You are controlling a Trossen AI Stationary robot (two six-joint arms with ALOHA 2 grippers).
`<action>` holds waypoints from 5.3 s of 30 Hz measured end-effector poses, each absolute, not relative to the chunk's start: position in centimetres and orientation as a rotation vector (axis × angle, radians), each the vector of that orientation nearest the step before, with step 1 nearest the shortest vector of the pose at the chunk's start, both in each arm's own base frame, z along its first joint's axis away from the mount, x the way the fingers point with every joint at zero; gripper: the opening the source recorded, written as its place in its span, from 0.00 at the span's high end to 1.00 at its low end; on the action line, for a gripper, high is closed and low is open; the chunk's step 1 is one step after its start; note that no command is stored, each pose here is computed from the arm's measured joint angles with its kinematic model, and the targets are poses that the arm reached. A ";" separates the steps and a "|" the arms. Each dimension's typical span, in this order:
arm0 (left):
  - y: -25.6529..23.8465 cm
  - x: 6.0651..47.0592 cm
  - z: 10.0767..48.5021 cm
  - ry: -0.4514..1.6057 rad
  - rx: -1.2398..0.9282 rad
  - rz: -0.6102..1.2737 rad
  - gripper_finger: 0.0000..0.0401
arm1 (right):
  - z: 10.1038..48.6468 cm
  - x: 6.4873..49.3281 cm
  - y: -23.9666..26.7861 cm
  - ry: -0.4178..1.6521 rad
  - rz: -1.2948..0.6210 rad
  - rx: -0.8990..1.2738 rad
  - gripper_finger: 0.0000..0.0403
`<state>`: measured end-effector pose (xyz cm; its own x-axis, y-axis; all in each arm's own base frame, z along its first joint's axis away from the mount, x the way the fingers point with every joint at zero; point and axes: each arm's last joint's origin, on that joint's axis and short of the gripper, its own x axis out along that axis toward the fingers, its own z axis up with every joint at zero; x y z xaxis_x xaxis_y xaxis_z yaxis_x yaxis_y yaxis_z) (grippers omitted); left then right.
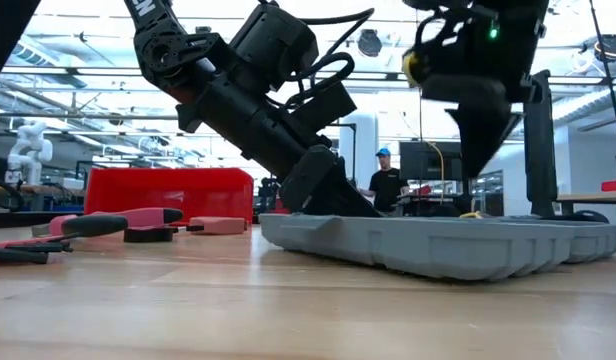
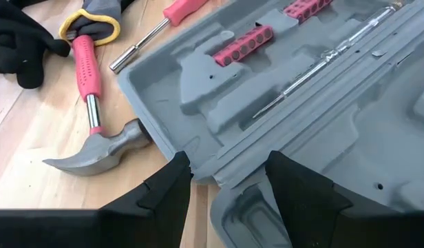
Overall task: Prefit tool cases
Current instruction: Remove the top orange screwdriver bit set from the gray pre-fit tool case
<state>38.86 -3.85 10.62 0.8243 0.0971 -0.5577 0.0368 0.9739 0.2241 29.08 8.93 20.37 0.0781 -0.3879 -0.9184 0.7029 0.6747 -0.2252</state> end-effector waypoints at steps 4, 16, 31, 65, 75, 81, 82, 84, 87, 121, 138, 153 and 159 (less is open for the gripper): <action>-3.9 38.9 10.6 0.602 0.230 0.030 0.50 | 20.7 28.9 8.8 1.247 -0.839 0.304 0.99; -4.0 38.9 10.7 0.595 0.220 0.001 0.50 | 16.3 28.9 7.4 1.299 -0.718 0.482 0.76; -3.9 38.9 10.7 0.595 0.220 0.000 0.50 | 13.5 27.8 5.7 1.293 -0.806 0.488 0.72; -5.8 38.3 11.7 0.587 0.384 -0.175 0.50 | 20.1 25.2 5.9 1.158 -0.639 0.471 0.91; -6.1 37.2 17.0 0.498 0.351 -0.167 0.50 | 18.7 25.0 5.7 1.201 -0.575 0.318 0.99; -5.9 37.3 17.1 0.499 0.222 -0.124 0.50 | 16.0 23.8 5.4 1.253 -0.632 0.320 0.99; -5.8 37.3 16.7 0.521 0.208 -0.119 0.50 | 15.5 23.4 5.3 1.260 -0.649 0.330 0.99; -5.6 37.4 15.4 0.581 0.195 -0.110 0.50 | 14.6 22.8 5.2 1.279 -0.662 0.356 0.99; -5.1 37.5 14.0 0.626 0.154 -0.083 0.50 | 13.5 22.5 5.5 1.268 -0.601 0.421 1.00; -4.2 39.0 11.8 0.540 0.026 0.046 0.50 | 16.0 24.9 10.7 0.885 -0.438 0.369 1.00; -4.1 40.1 6.6 0.481 -0.079 0.082 0.50 | 14.5 27.7 12.1 0.858 -0.295 0.335 1.00; -4.1 40.0 6.6 0.486 -0.071 0.074 0.50 | 13.8 27.5 11.8 0.919 -0.508 0.147 1.00; -4.1 40.0 6.6 0.488 -0.054 0.069 0.50 | 17.8 28.1 12.2 0.943 -0.642 -0.019 1.00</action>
